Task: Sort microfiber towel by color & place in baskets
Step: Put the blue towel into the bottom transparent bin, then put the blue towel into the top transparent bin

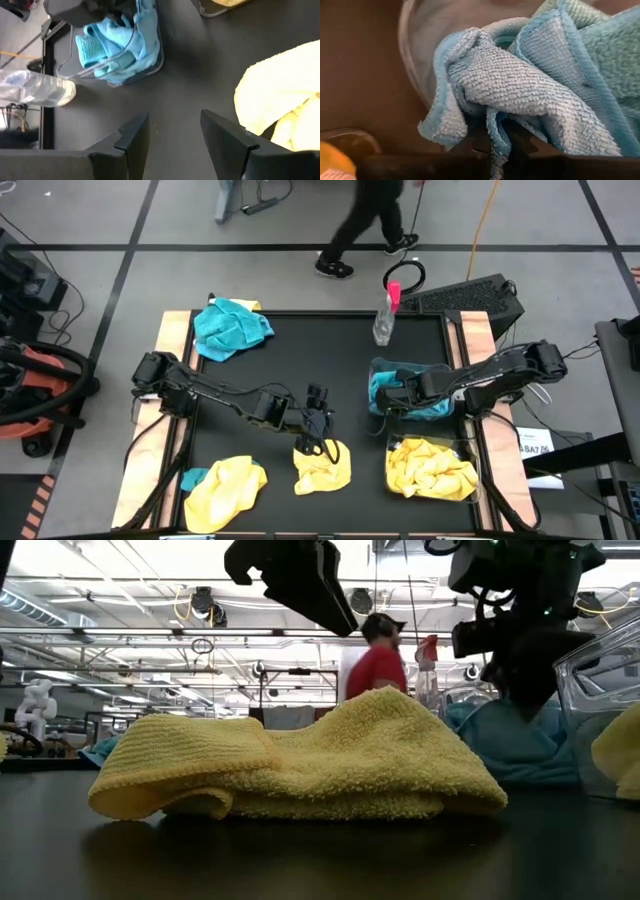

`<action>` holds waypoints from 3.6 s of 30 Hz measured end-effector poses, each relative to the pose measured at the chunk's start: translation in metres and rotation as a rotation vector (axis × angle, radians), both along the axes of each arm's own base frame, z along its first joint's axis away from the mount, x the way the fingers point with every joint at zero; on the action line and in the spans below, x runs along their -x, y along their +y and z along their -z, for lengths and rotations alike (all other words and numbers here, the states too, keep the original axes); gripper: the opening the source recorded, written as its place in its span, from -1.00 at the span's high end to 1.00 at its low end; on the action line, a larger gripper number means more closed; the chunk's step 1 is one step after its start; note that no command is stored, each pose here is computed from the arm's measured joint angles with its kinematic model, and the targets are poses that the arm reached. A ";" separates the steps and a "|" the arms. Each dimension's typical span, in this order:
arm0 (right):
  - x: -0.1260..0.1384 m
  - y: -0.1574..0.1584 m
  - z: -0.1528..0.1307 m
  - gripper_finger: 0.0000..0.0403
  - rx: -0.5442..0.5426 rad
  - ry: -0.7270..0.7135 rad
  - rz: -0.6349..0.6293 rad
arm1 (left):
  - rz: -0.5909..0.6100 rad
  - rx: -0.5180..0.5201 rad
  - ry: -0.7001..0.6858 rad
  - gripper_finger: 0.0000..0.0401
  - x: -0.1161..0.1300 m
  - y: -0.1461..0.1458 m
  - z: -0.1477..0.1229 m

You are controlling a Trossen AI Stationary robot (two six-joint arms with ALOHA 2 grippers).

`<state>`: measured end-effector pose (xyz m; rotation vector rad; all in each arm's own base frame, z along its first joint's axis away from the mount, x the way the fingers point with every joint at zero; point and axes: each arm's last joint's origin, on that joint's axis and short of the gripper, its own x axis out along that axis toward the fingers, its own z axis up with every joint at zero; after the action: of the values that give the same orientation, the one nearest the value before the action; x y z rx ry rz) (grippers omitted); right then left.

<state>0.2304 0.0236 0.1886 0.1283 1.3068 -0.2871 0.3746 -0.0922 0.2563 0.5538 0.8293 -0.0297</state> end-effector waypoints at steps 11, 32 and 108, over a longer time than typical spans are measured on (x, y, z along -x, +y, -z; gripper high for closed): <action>0.007 0.008 -0.029 0.87 -0.124 -0.047 -0.055 | -0.008 -0.003 0.026 0.09 0.002 0.001 0.002; 0.013 0.026 -0.110 -0.03 -0.047 -0.169 -0.089 | -0.131 -0.112 0.064 0.09 0.009 0.018 -0.002; 0.002 0.103 -0.100 -0.03 0.008 -0.592 -0.441 | -1.038 -0.019 0.170 0.95 0.164 0.270 0.112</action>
<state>0.2286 0.1261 0.2884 -0.0810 0.7169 0.1221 0.2107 0.1774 0.1446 0.0865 1.2033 0.8907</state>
